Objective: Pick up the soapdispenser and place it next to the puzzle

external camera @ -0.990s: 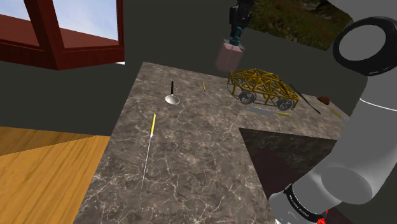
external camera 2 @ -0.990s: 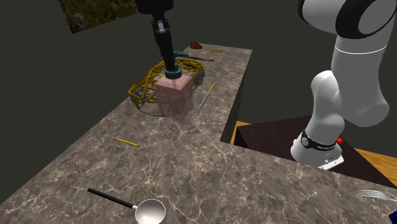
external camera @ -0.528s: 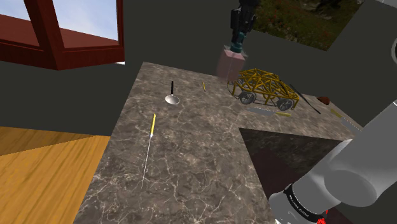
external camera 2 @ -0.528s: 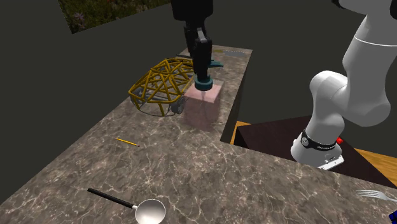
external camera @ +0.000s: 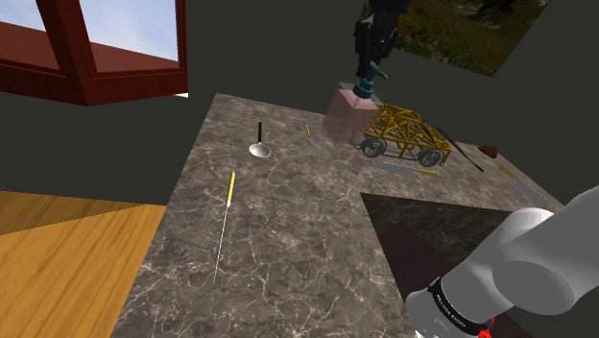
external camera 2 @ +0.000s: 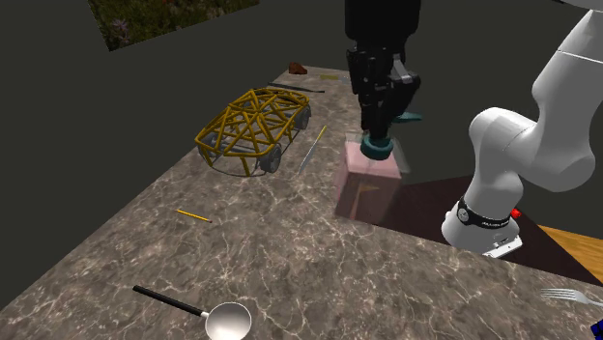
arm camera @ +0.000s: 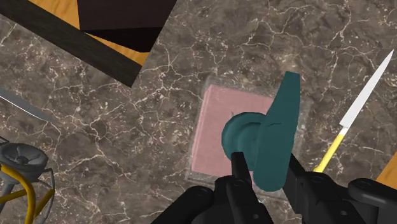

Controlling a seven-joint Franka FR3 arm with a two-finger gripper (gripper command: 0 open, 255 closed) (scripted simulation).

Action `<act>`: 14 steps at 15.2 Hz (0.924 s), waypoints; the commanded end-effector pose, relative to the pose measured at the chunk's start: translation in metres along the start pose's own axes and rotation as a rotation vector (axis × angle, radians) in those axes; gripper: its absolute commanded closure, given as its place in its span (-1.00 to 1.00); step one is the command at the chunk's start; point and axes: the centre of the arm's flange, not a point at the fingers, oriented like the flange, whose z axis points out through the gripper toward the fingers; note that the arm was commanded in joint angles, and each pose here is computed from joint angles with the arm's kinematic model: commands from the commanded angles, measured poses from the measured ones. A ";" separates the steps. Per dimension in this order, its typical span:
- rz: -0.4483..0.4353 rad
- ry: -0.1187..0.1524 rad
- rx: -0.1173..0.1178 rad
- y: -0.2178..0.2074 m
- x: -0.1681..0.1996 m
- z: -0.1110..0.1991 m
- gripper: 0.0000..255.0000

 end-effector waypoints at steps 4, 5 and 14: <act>0.001 0.000 -0.001 -0.047 -0.045 0.007 1.00; 0.001 0.000 -0.001 -0.056 -0.054 0.008 1.00; 0.001 0.000 -0.001 -0.140 -0.138 0.019 1.00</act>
